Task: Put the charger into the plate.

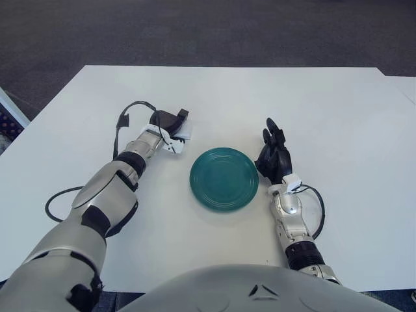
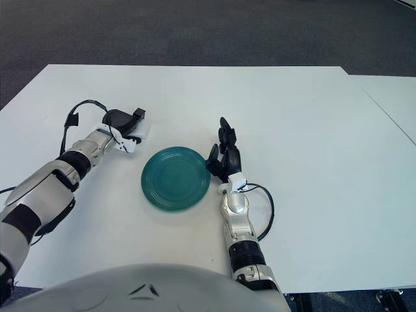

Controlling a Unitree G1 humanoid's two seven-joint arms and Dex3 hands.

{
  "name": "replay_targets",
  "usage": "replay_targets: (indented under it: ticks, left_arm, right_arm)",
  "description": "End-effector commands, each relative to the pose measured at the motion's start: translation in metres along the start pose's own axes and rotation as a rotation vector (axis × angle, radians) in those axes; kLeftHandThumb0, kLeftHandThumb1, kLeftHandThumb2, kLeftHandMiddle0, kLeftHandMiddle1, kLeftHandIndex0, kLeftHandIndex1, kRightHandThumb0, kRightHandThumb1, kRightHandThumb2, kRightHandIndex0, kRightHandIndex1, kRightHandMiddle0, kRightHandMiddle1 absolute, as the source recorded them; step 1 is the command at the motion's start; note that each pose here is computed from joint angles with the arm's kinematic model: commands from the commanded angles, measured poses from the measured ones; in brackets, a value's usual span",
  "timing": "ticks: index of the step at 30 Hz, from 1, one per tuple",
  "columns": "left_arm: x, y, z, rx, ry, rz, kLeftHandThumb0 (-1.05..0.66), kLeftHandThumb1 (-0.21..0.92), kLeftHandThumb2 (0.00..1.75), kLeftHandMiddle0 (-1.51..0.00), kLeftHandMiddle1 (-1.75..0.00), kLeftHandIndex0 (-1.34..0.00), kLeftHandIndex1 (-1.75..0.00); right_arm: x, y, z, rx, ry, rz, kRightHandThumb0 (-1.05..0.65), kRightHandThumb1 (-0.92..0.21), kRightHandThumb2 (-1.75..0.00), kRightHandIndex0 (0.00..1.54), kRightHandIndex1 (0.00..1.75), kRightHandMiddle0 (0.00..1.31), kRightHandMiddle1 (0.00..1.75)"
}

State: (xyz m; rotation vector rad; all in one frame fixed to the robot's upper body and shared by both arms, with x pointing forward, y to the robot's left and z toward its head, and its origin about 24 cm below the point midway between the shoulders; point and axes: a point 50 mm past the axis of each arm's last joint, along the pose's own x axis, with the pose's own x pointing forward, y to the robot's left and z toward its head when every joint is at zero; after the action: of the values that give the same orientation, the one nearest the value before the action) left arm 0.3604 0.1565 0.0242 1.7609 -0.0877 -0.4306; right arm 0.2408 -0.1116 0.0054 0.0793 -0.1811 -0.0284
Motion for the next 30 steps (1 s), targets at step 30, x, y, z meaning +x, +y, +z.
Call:
replay_targets:
  ticks: [30]
  left_arm:
    - [-0.098,0.148,0.021,-0.546,-0.349,0.517,-0.42,0.45,1.14,-1.06,-1.75,-0.50,-1.75]
  right_arm:
    - [-0.066,-0.001,-0.046,0.049,0.317,-0.124,-0.79,-0.92,-0.98,0.09,0.00,0.00,0.28]
